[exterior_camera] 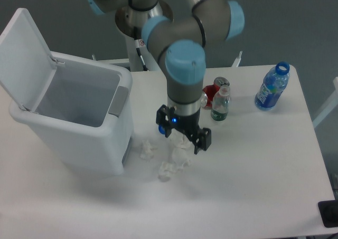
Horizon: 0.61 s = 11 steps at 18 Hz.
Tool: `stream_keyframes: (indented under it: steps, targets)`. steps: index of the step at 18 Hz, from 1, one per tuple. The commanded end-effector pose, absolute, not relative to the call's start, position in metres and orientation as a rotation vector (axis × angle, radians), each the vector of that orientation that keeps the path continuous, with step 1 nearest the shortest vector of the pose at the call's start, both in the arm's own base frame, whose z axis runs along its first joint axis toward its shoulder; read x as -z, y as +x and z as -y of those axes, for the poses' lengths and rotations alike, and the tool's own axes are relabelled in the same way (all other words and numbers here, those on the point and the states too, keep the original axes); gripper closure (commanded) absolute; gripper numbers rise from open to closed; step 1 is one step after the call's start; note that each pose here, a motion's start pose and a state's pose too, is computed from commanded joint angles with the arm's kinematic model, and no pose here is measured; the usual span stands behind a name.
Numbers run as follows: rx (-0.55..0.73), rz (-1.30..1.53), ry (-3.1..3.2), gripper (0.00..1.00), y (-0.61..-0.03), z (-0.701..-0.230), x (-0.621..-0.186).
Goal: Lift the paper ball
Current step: 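Move the gripper over the crumpled white paper pieces beside the blue cap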
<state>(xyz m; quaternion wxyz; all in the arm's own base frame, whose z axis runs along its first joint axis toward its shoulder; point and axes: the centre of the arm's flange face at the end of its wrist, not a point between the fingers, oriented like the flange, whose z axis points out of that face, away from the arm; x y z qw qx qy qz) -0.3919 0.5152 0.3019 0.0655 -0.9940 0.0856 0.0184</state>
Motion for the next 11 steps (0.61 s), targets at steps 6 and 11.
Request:
stream_keyframes:
  steps: [6,11]
  targets:
    - [0.051,-0.258,-3.011,0.00,-0.393,-0.524,-0.261]
    - [0.081,-0.281,-3.022,0.00,-0.386,-0.531,-0.246]
